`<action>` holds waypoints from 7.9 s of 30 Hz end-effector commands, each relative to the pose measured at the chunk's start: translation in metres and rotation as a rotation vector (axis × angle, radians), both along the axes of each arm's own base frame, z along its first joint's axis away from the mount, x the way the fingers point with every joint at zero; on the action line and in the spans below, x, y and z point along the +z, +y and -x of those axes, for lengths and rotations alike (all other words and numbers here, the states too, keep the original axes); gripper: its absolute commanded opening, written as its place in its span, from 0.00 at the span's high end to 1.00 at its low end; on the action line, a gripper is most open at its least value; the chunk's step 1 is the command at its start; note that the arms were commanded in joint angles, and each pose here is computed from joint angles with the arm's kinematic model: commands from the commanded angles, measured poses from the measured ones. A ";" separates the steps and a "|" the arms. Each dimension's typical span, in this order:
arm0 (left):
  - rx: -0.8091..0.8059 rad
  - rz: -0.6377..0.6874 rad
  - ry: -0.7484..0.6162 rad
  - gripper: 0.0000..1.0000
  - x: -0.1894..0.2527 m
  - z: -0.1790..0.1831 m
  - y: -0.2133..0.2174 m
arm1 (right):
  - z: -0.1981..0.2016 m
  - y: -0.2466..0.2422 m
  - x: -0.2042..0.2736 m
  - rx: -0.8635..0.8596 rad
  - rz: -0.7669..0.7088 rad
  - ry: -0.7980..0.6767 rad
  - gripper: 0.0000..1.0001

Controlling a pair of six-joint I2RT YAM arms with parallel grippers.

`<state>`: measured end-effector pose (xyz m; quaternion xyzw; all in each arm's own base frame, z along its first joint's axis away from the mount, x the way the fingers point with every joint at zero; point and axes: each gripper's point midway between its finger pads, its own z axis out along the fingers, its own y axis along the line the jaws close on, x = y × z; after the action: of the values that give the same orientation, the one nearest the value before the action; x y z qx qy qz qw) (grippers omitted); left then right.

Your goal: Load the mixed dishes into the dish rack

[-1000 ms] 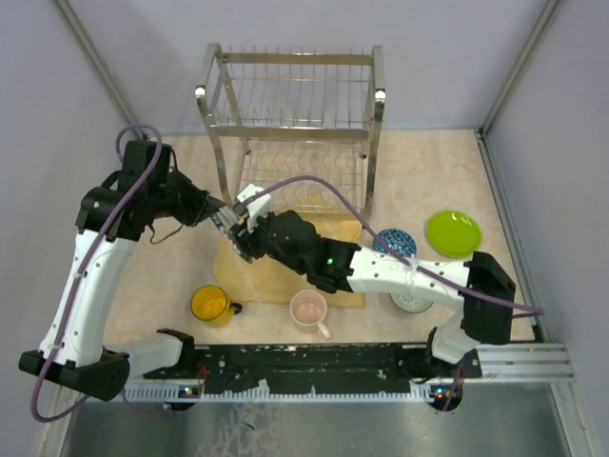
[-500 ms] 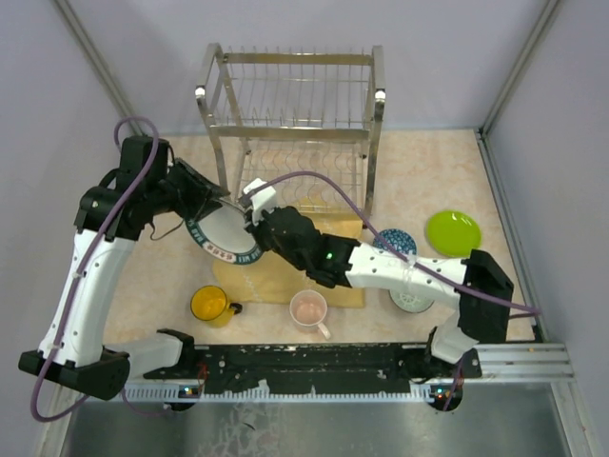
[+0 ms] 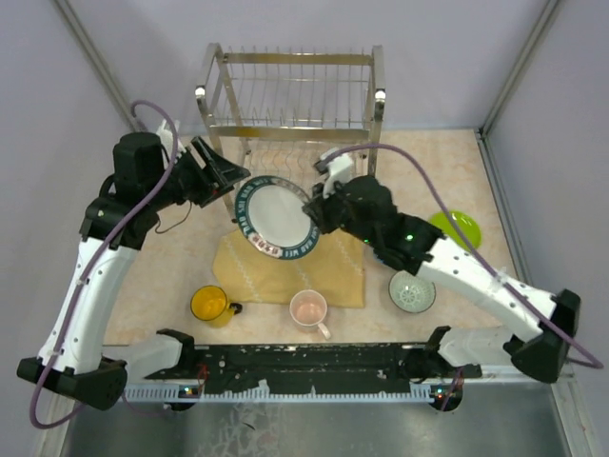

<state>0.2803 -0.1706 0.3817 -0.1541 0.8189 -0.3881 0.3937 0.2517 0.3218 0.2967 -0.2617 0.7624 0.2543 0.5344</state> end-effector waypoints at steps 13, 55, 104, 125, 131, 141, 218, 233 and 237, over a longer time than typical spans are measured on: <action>-0.371 -0.081 -0.302 0.31 0.007 0.002 -0.038 | 0.014 -0.088 0.083 0.046 -0.351 0.191 1.00; -0.371 0.047 -0.440 1.00 0.079 0.018 -0.046 | -0.015 -0.076 0.116 0.123 -0.507 0.201 0.33; 0.634 -0.624 -0.804 1.00 0.188 -0.176 0.034 | -0.066 -0.166 0.099 -0.366 -0.196 -0.076 0.00; 0.708 -0.826 -0.741 1.00 0.154 -0.181 0.034 | -0.071 -0.170 0.086 -0.380 -0.170 -0.068 0.00; 0.667 -0.832 -0.728 1.00 0.144 -0.185 0.027 | -0.071 -0.171 0.084 -0.382 -0.171 -0.065 0.00; 0.632 -0.848 -0.676 1.00 0.119 -0.182 0.028 | -0.071 -0.173 0.081 -0.384 -0.174 -0.061 0.01; 0.290 -0.544 -0.722 0.16 0.124 -0.198 -0.033 | -0.048 -0.404 -0.261 -1.425 -0.609 0.786 0.28; 0.310 -0.576 -0.723 0.15 0.131 -0.180 -0.017 | -0.062 -0.412 -0.275 -1.464 -0.658 0.775 0.53; 0.316 -0.583 -0.718 0.15 0.129 -0.178 -0.013 | -0.064 -0.414 -0.277 -1.469 -0.654 0.776 0.63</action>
<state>0.4723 -0.1918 0.4950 -0.0130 0.6846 -0.1044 0.7212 0.3167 -0.0845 0.0282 0.5517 0.7563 0.1415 0.3218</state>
